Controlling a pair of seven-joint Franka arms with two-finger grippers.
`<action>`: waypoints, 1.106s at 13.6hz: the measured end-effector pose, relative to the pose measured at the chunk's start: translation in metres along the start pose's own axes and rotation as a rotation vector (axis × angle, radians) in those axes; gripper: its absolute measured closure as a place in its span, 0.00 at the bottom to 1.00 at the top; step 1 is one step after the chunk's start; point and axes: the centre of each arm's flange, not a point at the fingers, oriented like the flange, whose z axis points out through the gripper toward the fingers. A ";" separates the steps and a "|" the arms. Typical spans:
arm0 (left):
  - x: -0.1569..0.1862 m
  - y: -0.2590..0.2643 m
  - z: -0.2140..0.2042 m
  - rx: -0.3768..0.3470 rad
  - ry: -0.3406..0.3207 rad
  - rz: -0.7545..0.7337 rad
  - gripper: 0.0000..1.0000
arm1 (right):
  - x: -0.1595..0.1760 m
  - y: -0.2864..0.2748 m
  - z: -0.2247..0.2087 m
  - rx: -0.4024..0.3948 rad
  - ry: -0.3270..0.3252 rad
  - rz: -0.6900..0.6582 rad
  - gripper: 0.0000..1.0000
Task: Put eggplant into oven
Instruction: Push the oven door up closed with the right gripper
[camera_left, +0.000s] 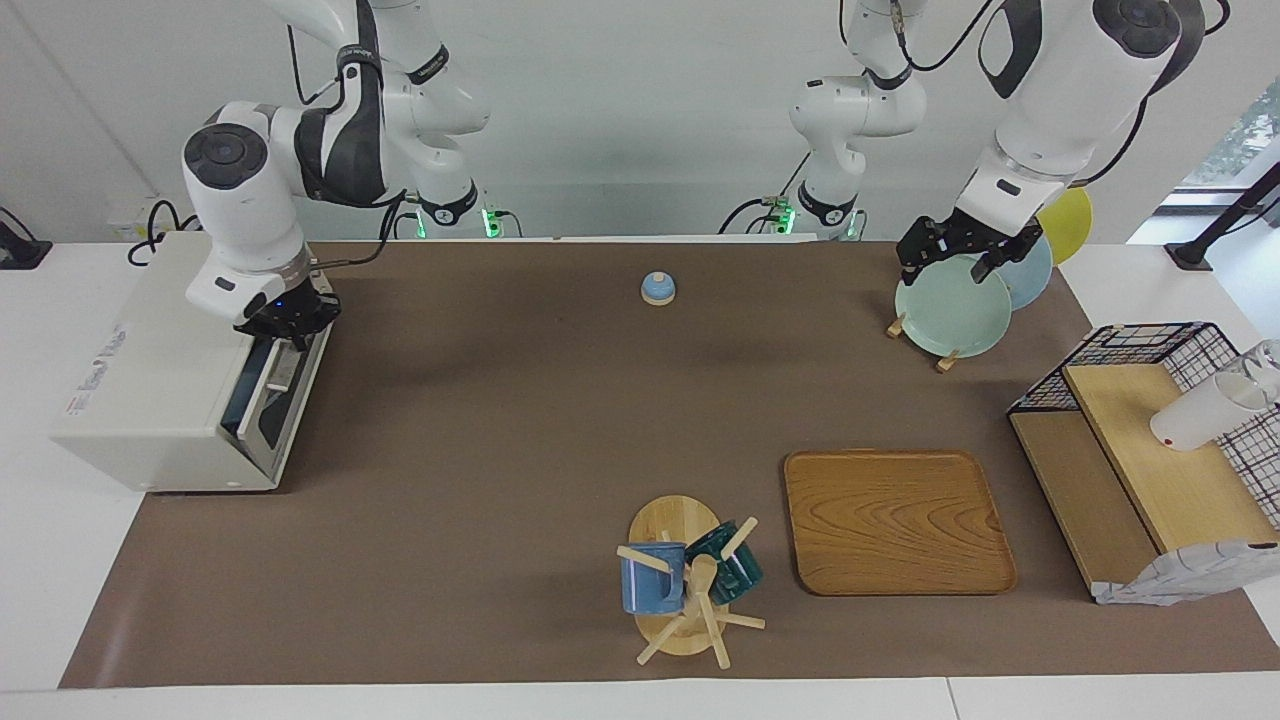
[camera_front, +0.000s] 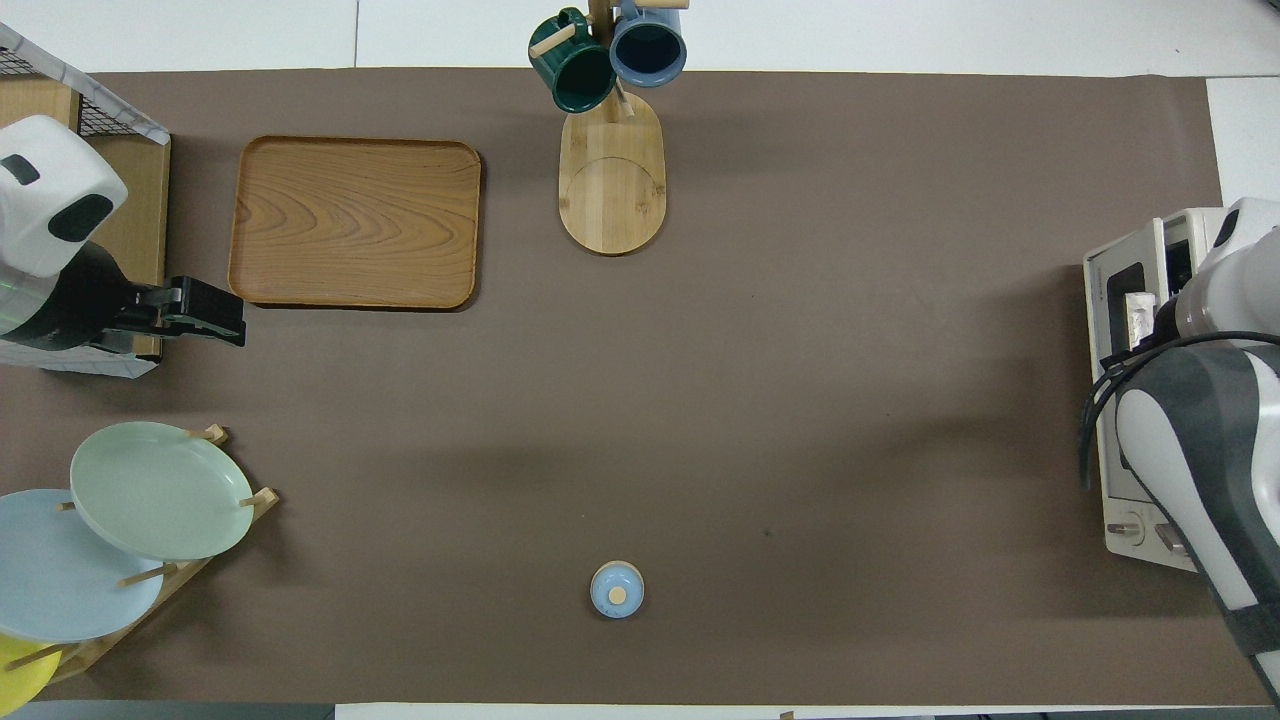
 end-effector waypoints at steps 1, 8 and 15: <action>0.000 0.000 0.000 0.000 0.000 0.000 0.00 | -0.003 0.001 -0.006 0.020 0.004 0.009 0.76; 0.000 0.000 0.000 0.000 0.000 0.000 0.00 | -0.013 -0.004 -0.036 0.064 0.066 0.034 0.00; 0.000 0.000 0.000 0.000 0.000 0.000 0.00 | 0.002 -0.007 -0.082 0.118 0.086 0.212 0.00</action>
